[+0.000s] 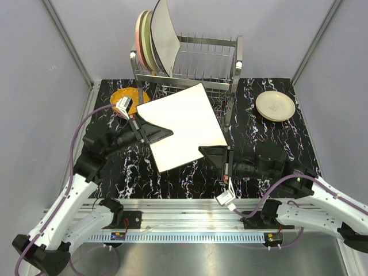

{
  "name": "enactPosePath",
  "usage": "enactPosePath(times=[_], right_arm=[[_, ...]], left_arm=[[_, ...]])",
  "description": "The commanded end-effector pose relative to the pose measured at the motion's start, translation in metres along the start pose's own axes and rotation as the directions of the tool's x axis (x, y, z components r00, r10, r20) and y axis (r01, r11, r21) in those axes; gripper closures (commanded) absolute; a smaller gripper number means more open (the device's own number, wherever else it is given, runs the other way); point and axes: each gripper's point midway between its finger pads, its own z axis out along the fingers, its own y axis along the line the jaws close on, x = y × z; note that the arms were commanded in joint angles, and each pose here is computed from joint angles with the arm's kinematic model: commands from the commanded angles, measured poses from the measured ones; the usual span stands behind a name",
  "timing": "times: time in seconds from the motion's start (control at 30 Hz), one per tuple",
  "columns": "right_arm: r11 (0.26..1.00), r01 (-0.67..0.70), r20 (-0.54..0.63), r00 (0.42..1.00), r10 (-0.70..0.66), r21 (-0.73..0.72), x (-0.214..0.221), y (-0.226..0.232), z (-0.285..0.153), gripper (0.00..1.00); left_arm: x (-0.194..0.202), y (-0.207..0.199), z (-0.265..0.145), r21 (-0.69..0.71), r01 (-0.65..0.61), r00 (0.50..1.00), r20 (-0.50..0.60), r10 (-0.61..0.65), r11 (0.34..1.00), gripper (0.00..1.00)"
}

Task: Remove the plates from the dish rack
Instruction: Pass the plate from the right arm to the left, then place the plate on the table

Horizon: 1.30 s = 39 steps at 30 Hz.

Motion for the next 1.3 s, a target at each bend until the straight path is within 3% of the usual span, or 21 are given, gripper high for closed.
enactPosePath(times=[0.0, 0.07, 0.1, 0.17, 0.2, 0.33, 0.4, 0.43, 0.53, 0.6, 0.73, 0.8, 0.87, 1.0, 1.27], right_arm=[[0.955, 0.151, -0.119, 0.985, -0.123, 0.256, 0.014, -0.081, -0.029, 0.97], [0.958, 0.142, -0.119, 0.986, -0.115, 0.249, 0.012, -0.075, -0.033, 0.88], [0.962, 0.135, -0.12, 0.987, -0.108, 0.238, 0.012, -0.07, -0.032, 0.73], [0.963, 0.118, -0.13, 0.988, -0.088, 0.241, 0.013, -0.066, -0.037, 0.6], [0.964, 0.11, -0.134, 0.988, -0.08, 0.24, 0.013, -0.064, -0.038, 0.46], [0.968, 0.086, -0.18, 0.983, -0.044, 0.236, 0.019, -0.059, -0.05, 0.16], [0.973, 0.081, -0.204, 0.978, -0.037, 0.215, 0.022, -0.049, -0.052, 0.09], [0.972, 0.085, -0.217, 0.976, -0.036, 0.22, 0.022, -0.048, -0.057, 0.01], [0.984, 0.054, -0.265, 0.964, -0.007, 0.169, 0.029, -0.034, -0.066, 0.0], [0.99, -0.068, -0.299, 0.949, 0.102, 0.122, 0.036, -0.026, -0.077, 0.0], [0.938, -0.342, -0.435, 0.837, 0.33, 0.054, 0.061, -0.01, -0.086, 0.0], [0.902, -0.42, -0.454, 0.787, 0.418, 0.102, 0.066, -0.019, -0.093, 0.0], [0.887, -0.453, -0.446, 0.777, 0.444, 0.093, 0.062, -0.015, -0.096, 0.0], [0.827, -0.549, -0.465, 0.704, 0.536, 0.121, 0.06, 0.002, -0.099, 0.0], [0.715, -0.669, -0.498, 0.558, 0.663, 0.203, 0.063, 0.036, -0.1, 0.0]], left_arm=[[0.002, 0.015, -0.005, -0.028, -0.166, 0.986, 0.014, 0.166, 0.986, 1.0], [0.0, 0.015, -0.009, 0.0, -0.195, 0.98, 0.031, 0.195, 0.981, 1.0], [0.003, 0.017, -0.013, 0.011, -0.196, 0.98, 0.035, 0.195, 0.981, 1.0], [0.001, 0.029, -0.018, 0.036, -0.215, 0.975, 0.059, 0.212, 0.976, 1.0], [0.0, 0.035, -0.02, 0.034, -0.209, 0.977, 0.061, 0.206, 0.977, 1.0], [-0.002, 0.07, -0.025, -0.005, -0.208, 0.977, 0.046, 0.208, 0.978, 1.0], [0.002, 0.088, -0.027, -0.025, -0.243, 0.97, 0.018, 0.243, 0.97, 1.0], [0.002, 0.095, -0.027, -0.036, -0.256, 0.966, 0.011, 0.257, 0.966, 1.0], [0.009, 0.119, -0.028, -0.071, -0.303, 0.953, -0.046, 0.3, 0.95, 1.0], [0.012, 0.134, -0.028, -0.099, -0.328, 0.943, -0.095, 0.319, 0.94, 1.0], [0.017, 0.159, -0.029, -0.153, -0.335, 0.937, -0.157, 0.311, 0.93, 1.0], [0.017, 0.168, -0.03, -0.176, -0.361, 0.927, -0.174, 0.332, 0.916, 1.0], [0.016, 0.176, -0.031, -0.201, -0.372, 0.923, -0.187, 0.337, 0.906, 1.0], [0.019, 0.197, -0.033, -0.245, -0.385, 0.916, -0.22, 0.335, 0.89, 1.0], [0.027, 0.235, -0.026, -0.283, -0.265, 0.954, -0.218, 0.207, 0.922, 1.0]])
